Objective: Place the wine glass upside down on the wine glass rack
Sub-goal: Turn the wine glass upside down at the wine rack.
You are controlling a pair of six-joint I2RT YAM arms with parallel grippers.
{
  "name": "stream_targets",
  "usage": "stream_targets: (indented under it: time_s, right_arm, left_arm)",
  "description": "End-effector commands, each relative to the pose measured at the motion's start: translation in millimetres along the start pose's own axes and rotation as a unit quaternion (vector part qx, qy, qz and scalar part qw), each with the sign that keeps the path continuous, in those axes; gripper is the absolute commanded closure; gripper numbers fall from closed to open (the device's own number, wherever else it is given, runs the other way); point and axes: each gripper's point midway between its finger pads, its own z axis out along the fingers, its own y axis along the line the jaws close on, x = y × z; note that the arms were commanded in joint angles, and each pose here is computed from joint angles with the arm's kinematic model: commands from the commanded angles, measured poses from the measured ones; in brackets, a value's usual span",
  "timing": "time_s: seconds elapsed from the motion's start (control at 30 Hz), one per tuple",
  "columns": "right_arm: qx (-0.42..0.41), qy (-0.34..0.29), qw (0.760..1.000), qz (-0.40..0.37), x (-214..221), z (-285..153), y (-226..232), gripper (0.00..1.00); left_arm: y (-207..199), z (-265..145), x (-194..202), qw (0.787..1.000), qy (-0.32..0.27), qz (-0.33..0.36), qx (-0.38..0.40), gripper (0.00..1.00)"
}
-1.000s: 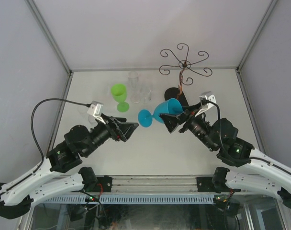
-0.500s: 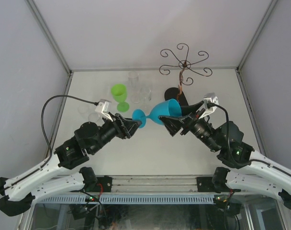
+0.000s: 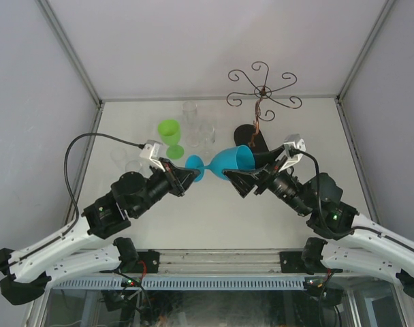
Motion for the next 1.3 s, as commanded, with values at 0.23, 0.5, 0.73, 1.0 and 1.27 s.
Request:
stream_targets:
  time_s: [0.23,0.5,0.73,1.0,1.27]
  right_arm:
    - [-0.034,-0.012,0.999,0.005,-12.3,-3.1,16.2,0.06]
    - [-0.014,0.028,0.999,-0.019,-6.7,-7.1,10.4,0.00]
    - [0.029,0.081,0.995,-0.056,1.0,-21.5,-7.7,0.00]
    - [0.081,0.181,0.976,-0.086,22.6,-33.6,-30.9,0.01]
    - [0.107,0.246,0.959,-0.090,31.7,-42.5,-42.1,0.02]
  left_arm:
    - [7.9,-11.7,-22.5,0.998,-0.033,0.053,-0.019,1.00]
    - [23.0,-18.0,-23.3,0.993,-0.024,0.101,-0.050,1.00]
    - [41.3,-32.1,-32.8,0.980,-0.016,0.177,-0.091,1.00]
    - [55.5,-44.7,-50.0,0.963,-0.021,0.235,-0.133,1.00]
    - [64.5,-45.3,-53.7,0.947,-0.007,0.280,-0.159,1.00]
